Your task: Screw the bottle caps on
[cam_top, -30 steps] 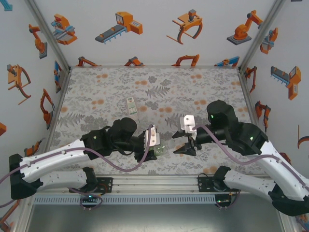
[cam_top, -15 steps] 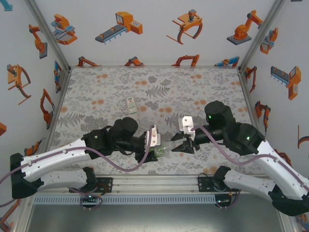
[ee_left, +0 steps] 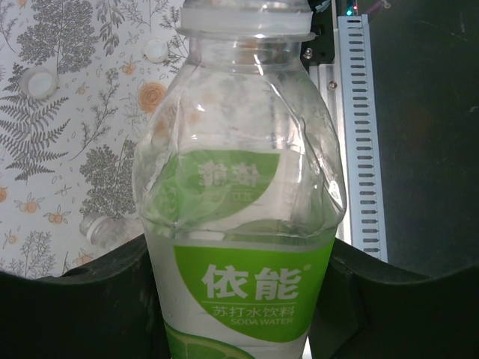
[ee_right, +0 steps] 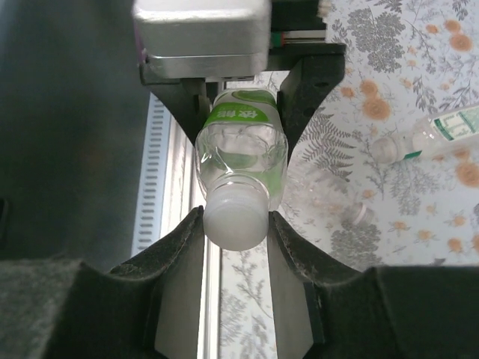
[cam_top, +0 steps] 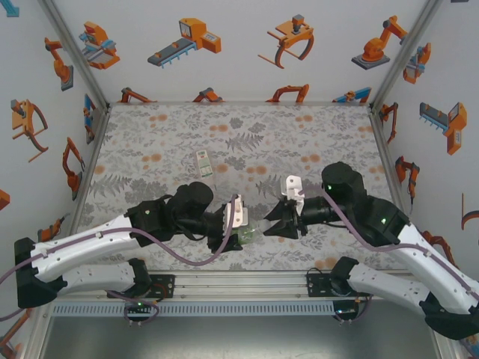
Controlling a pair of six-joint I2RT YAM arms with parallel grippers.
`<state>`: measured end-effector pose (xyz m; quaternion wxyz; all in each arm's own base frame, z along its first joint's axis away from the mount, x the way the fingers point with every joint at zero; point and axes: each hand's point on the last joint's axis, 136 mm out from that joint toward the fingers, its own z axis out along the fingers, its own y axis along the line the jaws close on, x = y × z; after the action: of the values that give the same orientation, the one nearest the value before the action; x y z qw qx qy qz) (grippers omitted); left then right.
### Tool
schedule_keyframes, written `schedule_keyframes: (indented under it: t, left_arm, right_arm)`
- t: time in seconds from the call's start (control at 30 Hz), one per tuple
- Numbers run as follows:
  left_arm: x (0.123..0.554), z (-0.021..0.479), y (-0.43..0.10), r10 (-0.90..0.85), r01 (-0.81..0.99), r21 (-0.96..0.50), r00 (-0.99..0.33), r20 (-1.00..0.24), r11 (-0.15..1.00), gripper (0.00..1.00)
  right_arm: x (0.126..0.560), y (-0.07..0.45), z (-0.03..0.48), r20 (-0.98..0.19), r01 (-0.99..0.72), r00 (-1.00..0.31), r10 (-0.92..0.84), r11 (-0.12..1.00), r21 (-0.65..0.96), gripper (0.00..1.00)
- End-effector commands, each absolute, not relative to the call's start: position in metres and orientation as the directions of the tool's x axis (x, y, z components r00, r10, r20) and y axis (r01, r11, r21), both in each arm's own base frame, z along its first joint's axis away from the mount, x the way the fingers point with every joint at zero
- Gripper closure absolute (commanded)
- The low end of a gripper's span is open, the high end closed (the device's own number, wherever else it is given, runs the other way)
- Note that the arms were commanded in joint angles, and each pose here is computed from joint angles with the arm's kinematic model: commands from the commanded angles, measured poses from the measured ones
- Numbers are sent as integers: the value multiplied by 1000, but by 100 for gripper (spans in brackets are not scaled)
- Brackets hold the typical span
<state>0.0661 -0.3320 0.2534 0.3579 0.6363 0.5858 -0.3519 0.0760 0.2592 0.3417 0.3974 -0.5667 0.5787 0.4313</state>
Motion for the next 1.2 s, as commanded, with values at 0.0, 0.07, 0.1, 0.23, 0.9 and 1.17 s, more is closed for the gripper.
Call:
schedule_keyframes:
  t: [0.0, 0.07, 0.1, 0.23, 0.9, 1.17]
  left_arm:
    - [69, 291, -335, 380, 993, 111, 117, -918, -37, 100]
    - [71, 292, -335, 375, 992, 122, 122, -919, -24, 100]
    - [72, 293, -335, 372, 992, 127, 125, -920, -19, 100]
    - [78, 294, -335, 374, 990, 141, 127, -919, 11, 100]
    - [80, 290, -336, 397, 991, 132, 114, -911, 17, 100]
    - [78, 287, -331, 407, 992, 122, 105, -908, 16, 100]
  right_arm:
    - [87, 263, 346, -934, -961, -274, -231, 108, 255, 100]
    - [105, 262, 344, -890, -890, -433, -141, 226, 397, 100]
    - [112, 260, 341, -858, -842, -504, -97, 276, 464, 100]
    - [130, 256, 328, -663, -599, -748, 41, 388, 700, 100]
    - [143, 238, 318, -233, -57, -937, 260, 545, 837, 45]
    - [151, 224, 362, -573, -393, -815, 84, 647, 654, 34]
